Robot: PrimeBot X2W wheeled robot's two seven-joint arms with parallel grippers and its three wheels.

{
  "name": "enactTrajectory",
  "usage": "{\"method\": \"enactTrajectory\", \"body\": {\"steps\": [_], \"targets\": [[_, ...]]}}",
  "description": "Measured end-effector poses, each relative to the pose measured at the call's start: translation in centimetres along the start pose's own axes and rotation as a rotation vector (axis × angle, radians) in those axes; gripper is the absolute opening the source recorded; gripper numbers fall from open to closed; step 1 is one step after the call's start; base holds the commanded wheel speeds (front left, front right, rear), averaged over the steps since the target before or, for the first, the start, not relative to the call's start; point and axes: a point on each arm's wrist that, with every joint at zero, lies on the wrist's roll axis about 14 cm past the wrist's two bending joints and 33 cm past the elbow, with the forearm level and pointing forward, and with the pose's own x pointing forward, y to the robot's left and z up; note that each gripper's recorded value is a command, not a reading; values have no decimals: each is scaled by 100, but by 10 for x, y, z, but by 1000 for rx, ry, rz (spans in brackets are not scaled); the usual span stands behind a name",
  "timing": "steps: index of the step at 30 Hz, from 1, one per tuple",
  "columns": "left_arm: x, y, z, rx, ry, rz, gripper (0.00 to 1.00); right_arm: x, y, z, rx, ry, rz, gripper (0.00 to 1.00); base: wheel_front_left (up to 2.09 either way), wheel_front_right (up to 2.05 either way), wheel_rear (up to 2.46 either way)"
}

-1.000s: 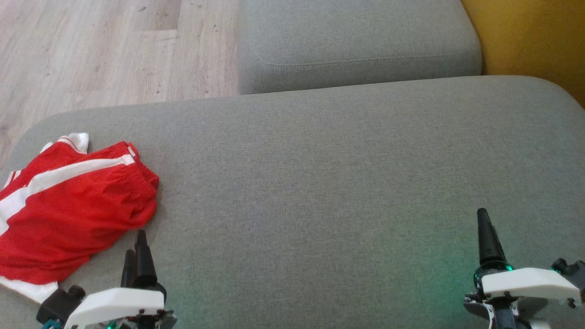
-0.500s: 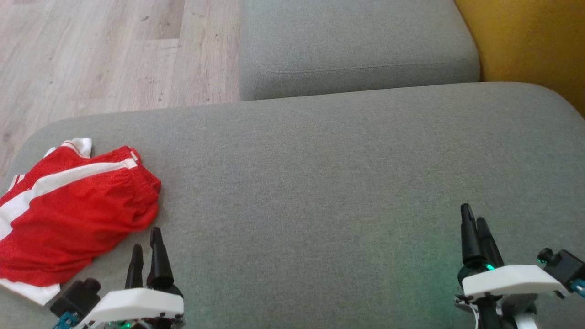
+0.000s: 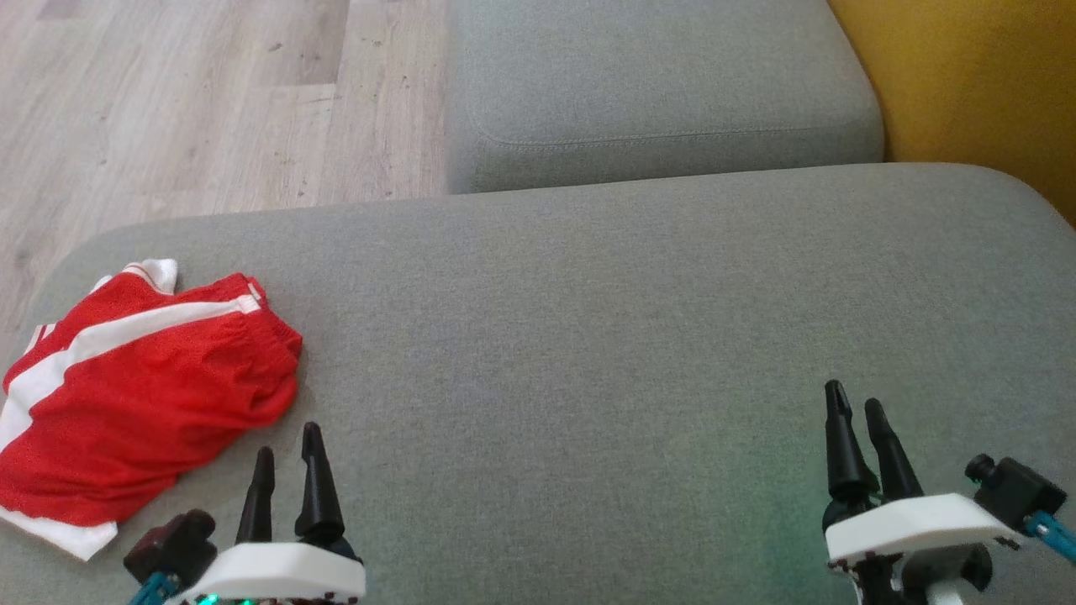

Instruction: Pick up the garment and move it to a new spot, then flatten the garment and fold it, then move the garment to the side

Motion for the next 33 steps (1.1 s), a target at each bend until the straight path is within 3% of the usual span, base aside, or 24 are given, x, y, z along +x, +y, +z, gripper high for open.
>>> {"method": "enactTrajectory", "body": {"steps": [33], "targets": [[-20,-20,1,439,-101,-59,100,-14,18,-10,-387,-14,92,100,0,0,0]]}}
